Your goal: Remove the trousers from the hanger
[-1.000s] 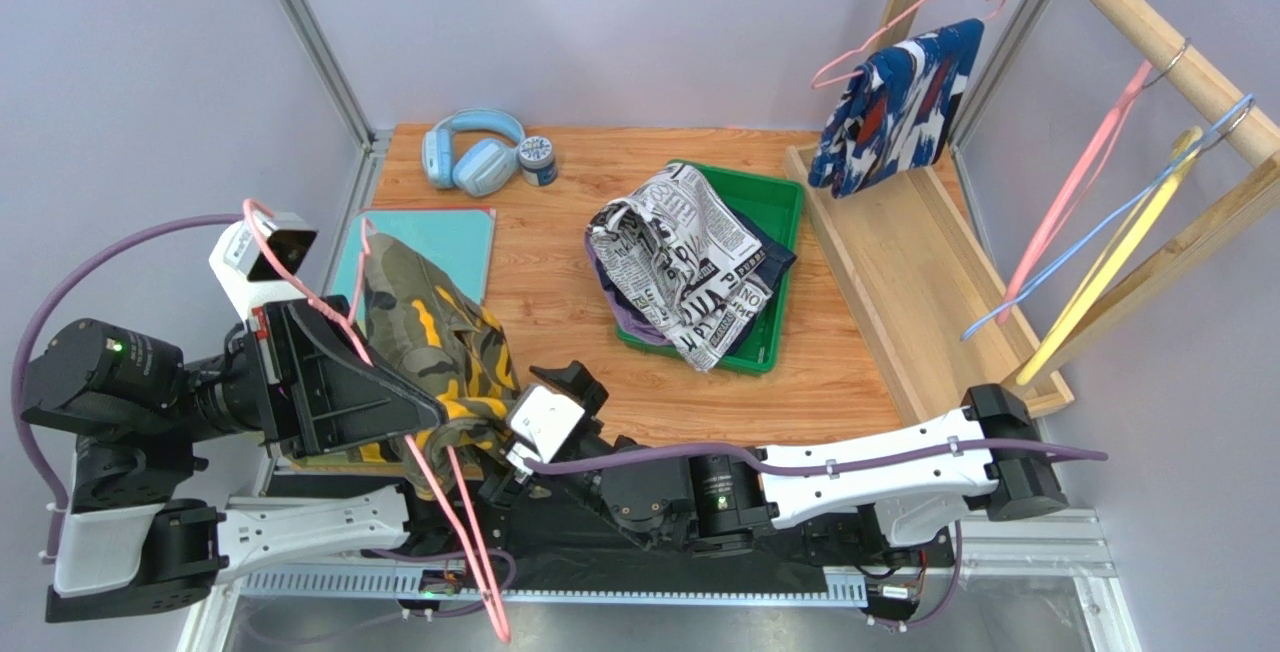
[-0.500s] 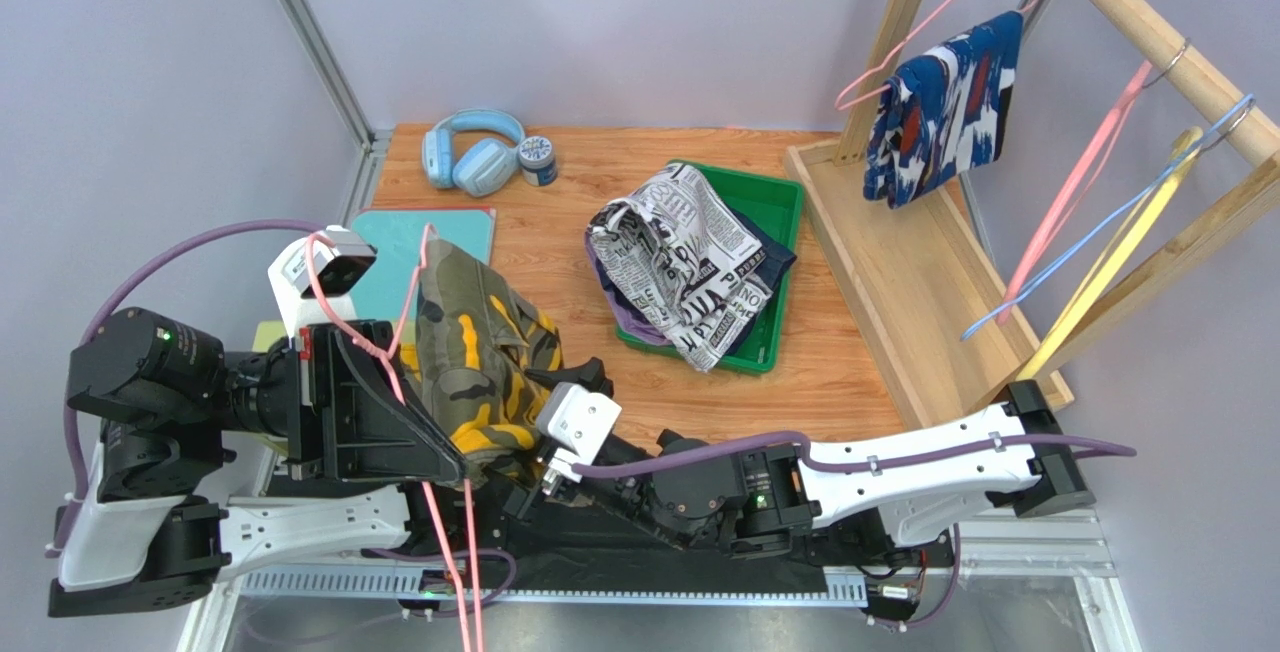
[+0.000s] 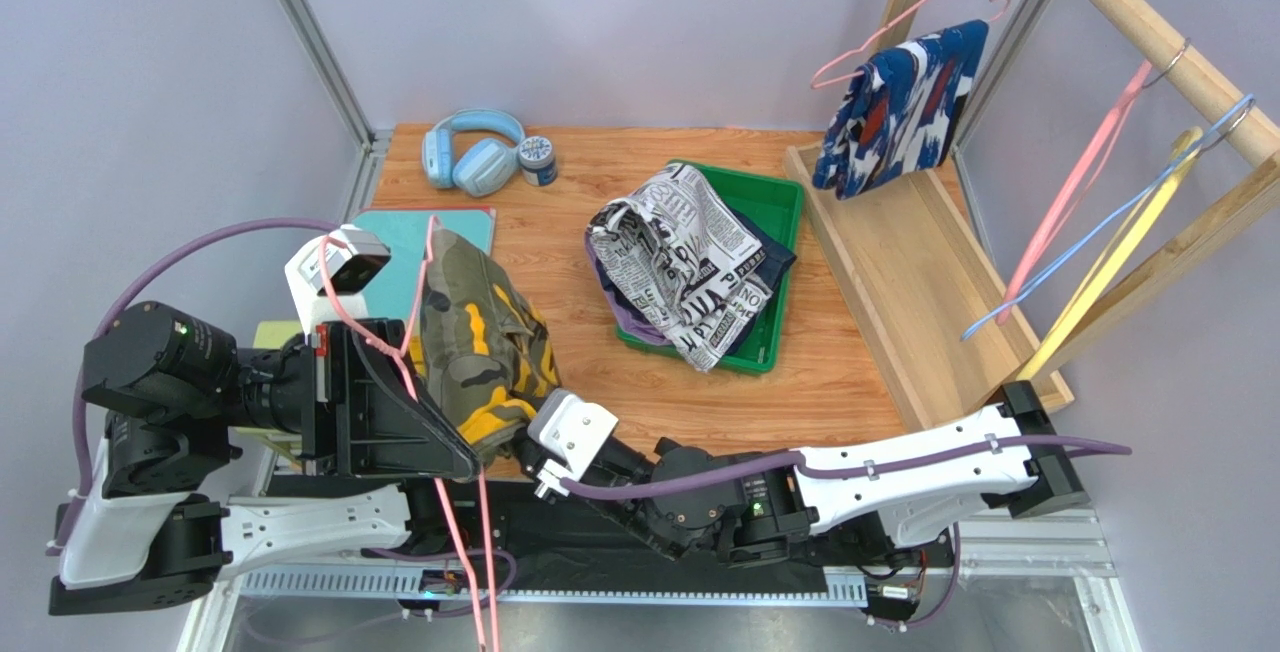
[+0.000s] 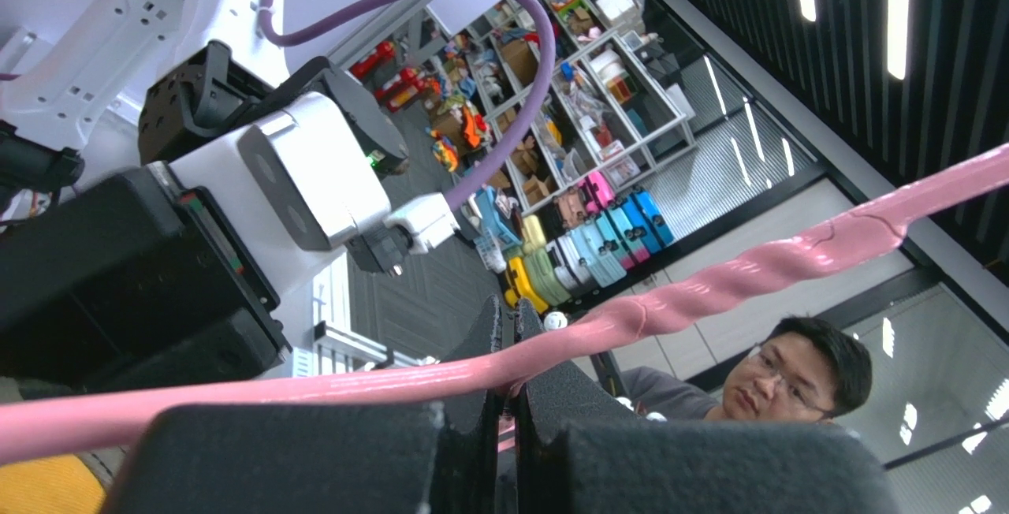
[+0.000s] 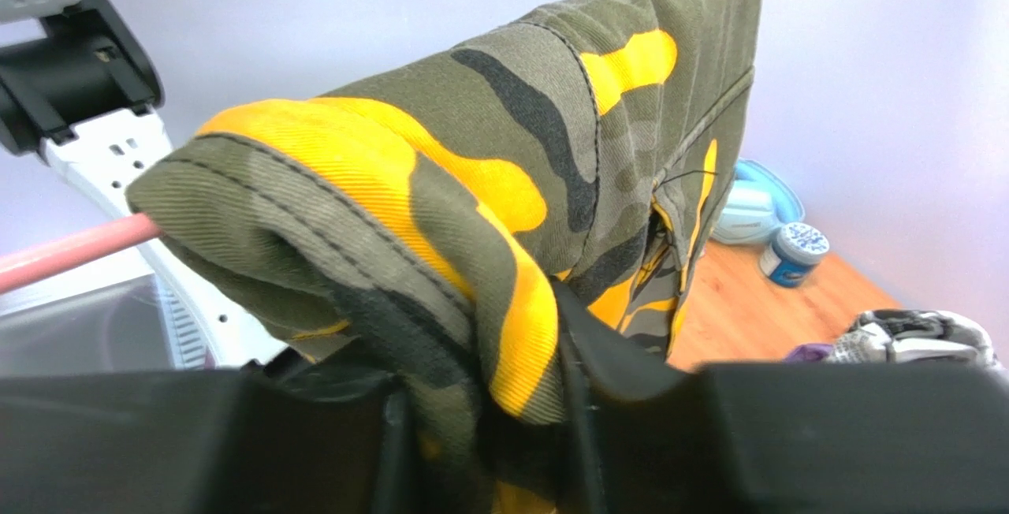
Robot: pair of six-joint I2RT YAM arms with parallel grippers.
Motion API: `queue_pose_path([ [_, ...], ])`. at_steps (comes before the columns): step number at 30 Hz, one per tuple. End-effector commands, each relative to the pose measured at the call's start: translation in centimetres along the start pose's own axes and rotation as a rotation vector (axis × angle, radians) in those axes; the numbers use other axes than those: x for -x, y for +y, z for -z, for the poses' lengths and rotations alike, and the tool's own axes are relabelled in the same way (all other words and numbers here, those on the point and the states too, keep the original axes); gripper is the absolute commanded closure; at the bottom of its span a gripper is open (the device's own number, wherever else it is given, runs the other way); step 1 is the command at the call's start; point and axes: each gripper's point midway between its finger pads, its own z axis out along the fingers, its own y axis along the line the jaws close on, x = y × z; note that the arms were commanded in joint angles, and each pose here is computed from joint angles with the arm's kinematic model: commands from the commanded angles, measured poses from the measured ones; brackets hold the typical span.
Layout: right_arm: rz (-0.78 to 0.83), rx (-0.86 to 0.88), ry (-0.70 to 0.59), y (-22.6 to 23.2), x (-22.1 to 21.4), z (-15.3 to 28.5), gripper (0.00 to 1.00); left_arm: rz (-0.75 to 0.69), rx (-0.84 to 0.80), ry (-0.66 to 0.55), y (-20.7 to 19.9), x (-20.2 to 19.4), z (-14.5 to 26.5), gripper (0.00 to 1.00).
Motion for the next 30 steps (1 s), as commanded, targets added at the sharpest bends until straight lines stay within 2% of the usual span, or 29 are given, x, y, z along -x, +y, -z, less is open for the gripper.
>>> queue_pose_path([
  [1,-0.008,-0.121,-0.057,-3.2,3.7,0.1,0.8,-0.124,-0.136,-0.049,-4.7,0.8,1.9,1.0],
  [2,-0.001,-0.119,-0.051,-3.3,3.7,0.3,0.9,-0.123,-0.129,-0.057,-4.7,0.9,2.1,1.0],
  [4,0.003,-0.111,-0.049,-3.6,4.1,0.6,1.0,-0.132,-0.123,-0.072,-5.0,1.0,2.5,1.0],
  [8,0.024,-0.036,0.01,-3.3,5.0,1.2,1.0,-0.136,-0.092,-0.092,-5.0,1.3,3.0,1.0],
  [12,-0.029,0.05,0.05,-2.9,6.5,2.3,1.0,-0.116,-0.034,-0.135,-4.5,1.7,3.9,1.0],
  [17,-0.108,0.269,0.106,-0.2,8.3,4.1,1.0,-0.01,0.002,-0.275,-4.1,3.5,4.9,1.0],
  [21,-0.164,0.467,0.124,2.7,9.8,5.7,1.0,0.02,0.012,-0.383,-4.2,5.1,5.9,1.0],
  [30,-0.314,0.522,0.108,3.3,12.4,6.8,1.0,-0.003,0.016,-0.418,-6.1,5.8,7.3,1.0],
])
